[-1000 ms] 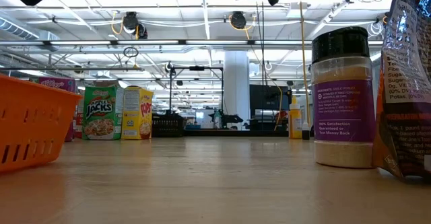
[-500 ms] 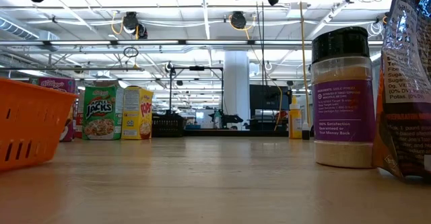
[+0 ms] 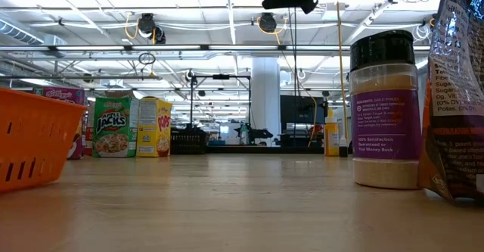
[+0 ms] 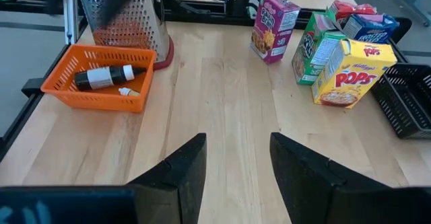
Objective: Pick & Place Kitchen Items
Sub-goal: Put the yellow cereal box into the red bin
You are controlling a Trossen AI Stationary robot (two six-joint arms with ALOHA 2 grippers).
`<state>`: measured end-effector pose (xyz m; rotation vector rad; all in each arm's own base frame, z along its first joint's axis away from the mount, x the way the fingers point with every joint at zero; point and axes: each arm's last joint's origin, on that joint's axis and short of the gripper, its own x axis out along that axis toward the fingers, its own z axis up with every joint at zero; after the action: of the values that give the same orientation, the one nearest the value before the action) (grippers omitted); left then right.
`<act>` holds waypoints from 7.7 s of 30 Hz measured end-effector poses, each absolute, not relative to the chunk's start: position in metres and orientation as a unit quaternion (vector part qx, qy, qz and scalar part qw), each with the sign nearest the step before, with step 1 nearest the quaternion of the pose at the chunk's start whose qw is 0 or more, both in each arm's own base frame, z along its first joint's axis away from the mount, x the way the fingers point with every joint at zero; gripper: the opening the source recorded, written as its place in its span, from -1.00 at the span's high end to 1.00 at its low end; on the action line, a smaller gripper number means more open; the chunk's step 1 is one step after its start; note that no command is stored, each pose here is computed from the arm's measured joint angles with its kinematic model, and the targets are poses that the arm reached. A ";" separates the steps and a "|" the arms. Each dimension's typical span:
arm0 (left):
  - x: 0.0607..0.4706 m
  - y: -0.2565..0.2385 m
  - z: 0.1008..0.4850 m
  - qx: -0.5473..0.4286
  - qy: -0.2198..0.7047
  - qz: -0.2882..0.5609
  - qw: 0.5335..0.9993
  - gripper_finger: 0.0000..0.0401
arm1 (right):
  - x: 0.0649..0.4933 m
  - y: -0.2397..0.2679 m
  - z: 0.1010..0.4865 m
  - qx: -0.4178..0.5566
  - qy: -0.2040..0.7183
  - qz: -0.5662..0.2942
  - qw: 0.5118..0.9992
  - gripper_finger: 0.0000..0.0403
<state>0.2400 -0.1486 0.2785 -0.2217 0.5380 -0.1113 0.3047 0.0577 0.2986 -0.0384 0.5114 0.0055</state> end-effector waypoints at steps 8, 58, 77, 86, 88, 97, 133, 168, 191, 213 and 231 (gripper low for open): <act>0.250 -0.098 0.278 -0.130 0.317 0.141 0.929 0.14 | 0.305 0.058 0.299 -0.019 0.253 0.003 0.967 0.23; 0.223 0.105 0.250 -0.254 0.420 0.457 0.742 0.14 | 0.305 0.057 0.298 -0.034 0.254 0.004 0.967 0.23; 0.216 0.122 0.224 -0.297 0.410 0.405 0.761 0.88 | 0.304 0.057 0.298 -0.043 0.256 0.006 0.966 0.23; 0.220 0.118 0.230 -0.279 0.415 0.386 0.775 0.99 | 0.304 0.057 0.298 -0.044 0.256 0.006 0.966 0.23; 0.223 0.115 0.236 -0.277 0.416 0.375 0.781 0.99 | 0.304 0.057 0.298 -0.044 0.256 0.006 0.966 0.23; 0.233 0.090 0.272 -0.240 0.399 0.315 0.827 1.00 | 0.304 0.057 0.297 -0.046 0.262 0.006 0.964 0.23; 0.270 -0.024 0.331 -0.154 0.246 -0.012 0.957 1.00 | 0.305 0.053 0.271 -0.130 0.109 -0.047 0.984 0.23; 0.292 -0.024 0.318 -0.129 0.233 -0.004 0.964 1.00 | 0.307 0.054 0.269 -0.138 0.107 -0.041 0.984 0.96; 0.269 -0.003 0.335 -0.101 0.227 0.018 0.969 0.54 | 0.261 0.080 0.289 -0.129 0.162 -0.043 0.977 1.00; 0.269 0.000 0.335 -0.104 0.226 0.025 0.968 0.53 | 0.144 0.197 0.283 -0.038 0.141 -0.029 0.989 1.00; 0.269 0.000 0.335 -0.103 0.226 0.025 0.968 0.53 | 0.106 0.223 0.240 0.022 0.162 -0.055 0.985 1.00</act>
<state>0.2695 0.0000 0.3349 -0.2092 0.4562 0.0508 0.1060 0.2232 0.2401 0.0447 0.3251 -0.1109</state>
